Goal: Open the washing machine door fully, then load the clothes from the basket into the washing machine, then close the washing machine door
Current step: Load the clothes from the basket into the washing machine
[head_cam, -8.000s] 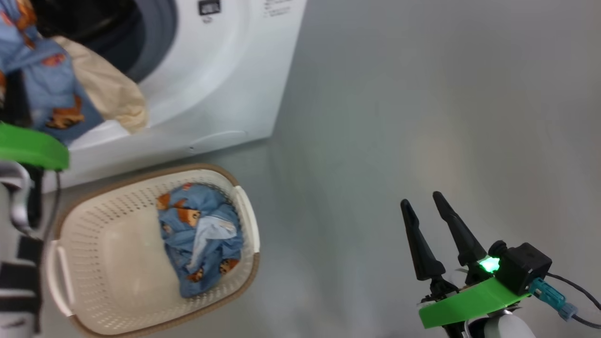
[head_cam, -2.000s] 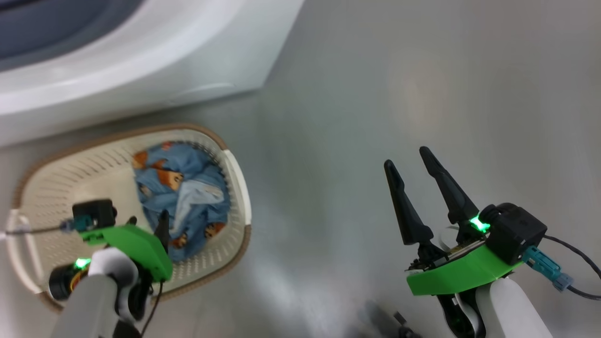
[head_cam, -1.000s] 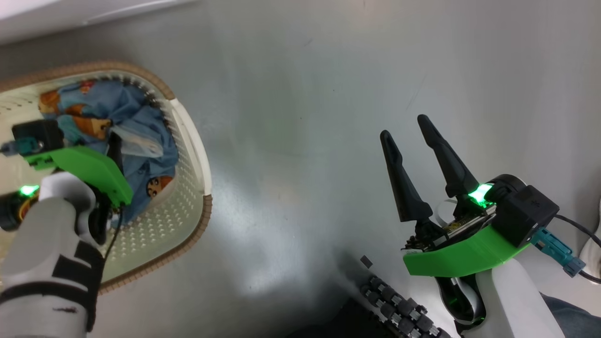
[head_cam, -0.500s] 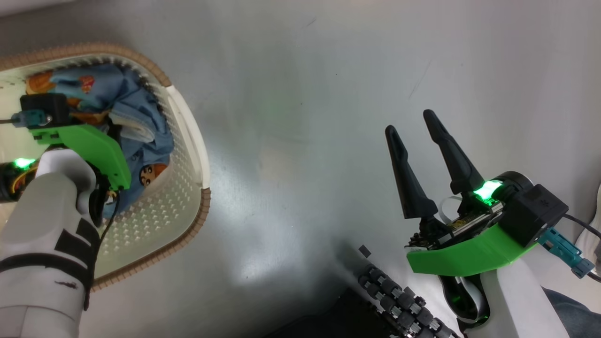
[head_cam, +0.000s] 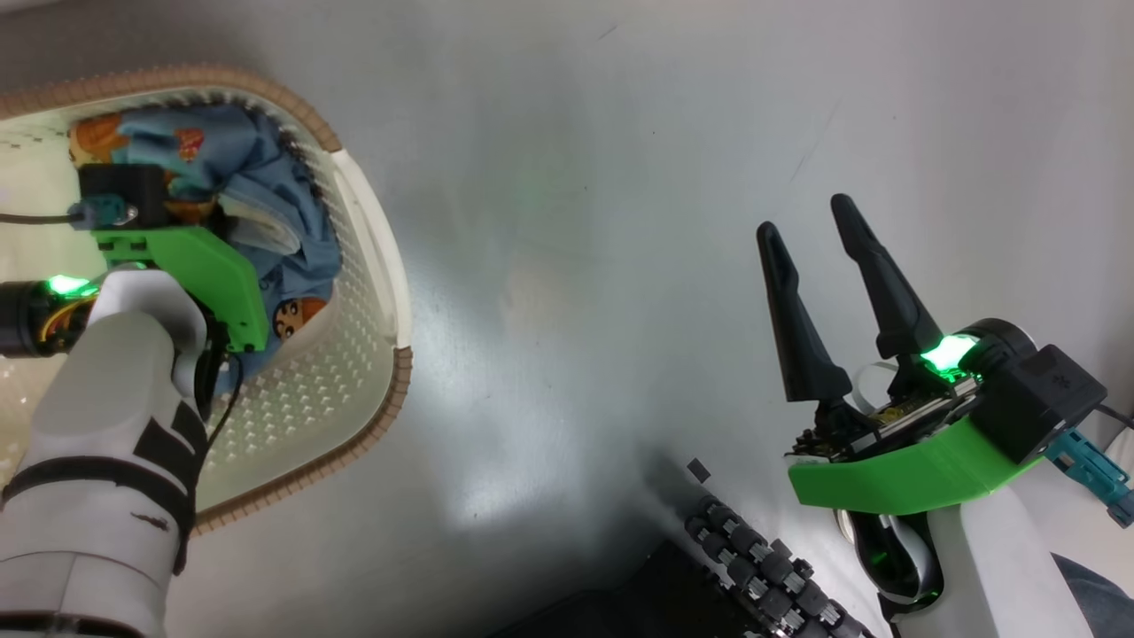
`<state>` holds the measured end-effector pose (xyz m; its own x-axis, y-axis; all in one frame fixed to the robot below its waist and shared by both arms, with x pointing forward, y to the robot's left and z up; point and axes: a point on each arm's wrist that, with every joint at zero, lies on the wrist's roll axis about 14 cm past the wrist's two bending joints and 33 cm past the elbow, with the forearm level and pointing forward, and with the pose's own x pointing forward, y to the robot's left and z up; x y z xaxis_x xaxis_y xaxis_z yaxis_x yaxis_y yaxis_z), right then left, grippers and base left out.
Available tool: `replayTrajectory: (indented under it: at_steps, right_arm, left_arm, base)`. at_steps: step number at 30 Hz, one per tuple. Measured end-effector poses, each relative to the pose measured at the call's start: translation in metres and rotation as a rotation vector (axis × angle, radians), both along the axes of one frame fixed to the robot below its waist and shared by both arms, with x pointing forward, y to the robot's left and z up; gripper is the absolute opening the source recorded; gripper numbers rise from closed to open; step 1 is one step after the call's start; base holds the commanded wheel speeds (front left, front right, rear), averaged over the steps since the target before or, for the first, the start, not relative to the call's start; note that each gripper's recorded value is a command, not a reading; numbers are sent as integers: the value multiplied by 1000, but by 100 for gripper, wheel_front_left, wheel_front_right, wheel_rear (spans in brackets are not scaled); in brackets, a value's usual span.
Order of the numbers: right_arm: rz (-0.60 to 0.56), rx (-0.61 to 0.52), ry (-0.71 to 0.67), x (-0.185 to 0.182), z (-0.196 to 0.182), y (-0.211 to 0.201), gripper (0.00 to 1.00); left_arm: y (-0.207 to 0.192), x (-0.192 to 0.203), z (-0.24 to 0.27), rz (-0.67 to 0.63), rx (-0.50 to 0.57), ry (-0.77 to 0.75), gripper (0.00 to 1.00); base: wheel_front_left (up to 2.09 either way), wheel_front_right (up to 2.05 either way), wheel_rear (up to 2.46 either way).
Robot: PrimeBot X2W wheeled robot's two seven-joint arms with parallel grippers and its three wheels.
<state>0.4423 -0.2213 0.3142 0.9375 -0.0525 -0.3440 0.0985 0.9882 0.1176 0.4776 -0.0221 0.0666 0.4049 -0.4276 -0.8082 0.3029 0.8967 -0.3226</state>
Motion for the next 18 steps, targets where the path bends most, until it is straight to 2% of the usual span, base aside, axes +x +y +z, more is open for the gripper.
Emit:
replayTrajectory:
  at_steps: [1,14,18]
  right_arm:
    - [-1,0,-1,0,0,0,100]
    - [9,8,-26,7,7,3,100]
    - [1,7,-48,9,15,0,100]
  left_arm:
    - [0,0,0,-4,1,-3,0]
    - [7,11,14,53,-26,-54,0]
    - [10,4,26,81,-43,-59,0]
  base:
    - [0,0,0]
    - [0,0,0]
    - [0,0,0]
